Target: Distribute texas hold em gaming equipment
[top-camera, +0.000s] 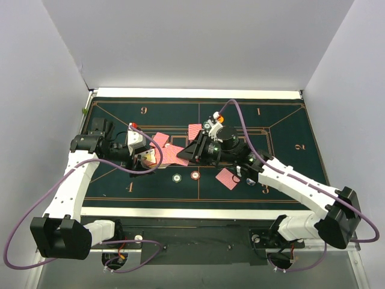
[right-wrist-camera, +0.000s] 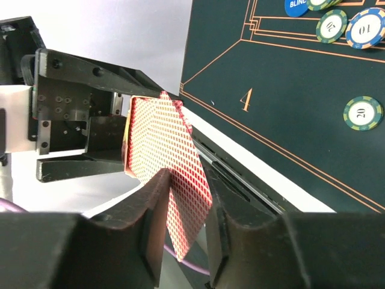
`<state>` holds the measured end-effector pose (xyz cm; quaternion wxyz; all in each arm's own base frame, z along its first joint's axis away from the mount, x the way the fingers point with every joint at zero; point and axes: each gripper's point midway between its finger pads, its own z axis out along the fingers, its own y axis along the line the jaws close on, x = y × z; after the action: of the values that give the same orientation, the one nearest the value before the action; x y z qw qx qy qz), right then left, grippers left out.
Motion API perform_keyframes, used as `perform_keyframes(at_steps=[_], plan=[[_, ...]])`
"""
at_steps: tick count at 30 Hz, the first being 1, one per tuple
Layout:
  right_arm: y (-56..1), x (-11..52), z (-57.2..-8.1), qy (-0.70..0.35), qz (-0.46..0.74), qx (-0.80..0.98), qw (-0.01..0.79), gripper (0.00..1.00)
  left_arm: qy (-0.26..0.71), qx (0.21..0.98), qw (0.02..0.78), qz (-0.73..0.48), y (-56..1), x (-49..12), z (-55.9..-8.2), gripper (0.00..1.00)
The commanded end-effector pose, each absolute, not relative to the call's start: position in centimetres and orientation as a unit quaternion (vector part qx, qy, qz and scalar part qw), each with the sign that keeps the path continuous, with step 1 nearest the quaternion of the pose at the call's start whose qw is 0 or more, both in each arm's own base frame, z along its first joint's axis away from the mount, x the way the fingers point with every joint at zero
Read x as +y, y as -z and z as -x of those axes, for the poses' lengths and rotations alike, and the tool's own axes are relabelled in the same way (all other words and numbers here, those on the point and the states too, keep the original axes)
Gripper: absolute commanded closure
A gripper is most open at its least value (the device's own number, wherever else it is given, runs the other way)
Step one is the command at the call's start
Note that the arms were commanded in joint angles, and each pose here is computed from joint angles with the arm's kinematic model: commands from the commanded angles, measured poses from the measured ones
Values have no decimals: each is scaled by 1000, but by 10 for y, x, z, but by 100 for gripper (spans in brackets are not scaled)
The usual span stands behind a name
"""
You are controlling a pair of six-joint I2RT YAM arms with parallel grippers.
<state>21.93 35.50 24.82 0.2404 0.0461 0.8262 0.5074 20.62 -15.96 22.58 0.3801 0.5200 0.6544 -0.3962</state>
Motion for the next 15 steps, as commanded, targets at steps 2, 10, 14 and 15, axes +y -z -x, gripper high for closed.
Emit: perform_keyframes(at_steps=[2, 10, 14, 15], plan=[[-268, 348, -215, -521, -43, 811, 261, 82, 403, 626, 412, -526, -250, -164, -204, 100], [-273, 334, -212, -514, -43, 814, 269, 83, 403, 625, 414, -525, -252, -165, -205, 100], [-279, 321, -215, -513, -50, 811, 278, 84, 403, 624, 415, -525, -252, -165, -205, 100], [-282, 319, -215, -516, -50, 808, 280, 84, 403, 624, 415, -525, -252, -165, -205, 100]])
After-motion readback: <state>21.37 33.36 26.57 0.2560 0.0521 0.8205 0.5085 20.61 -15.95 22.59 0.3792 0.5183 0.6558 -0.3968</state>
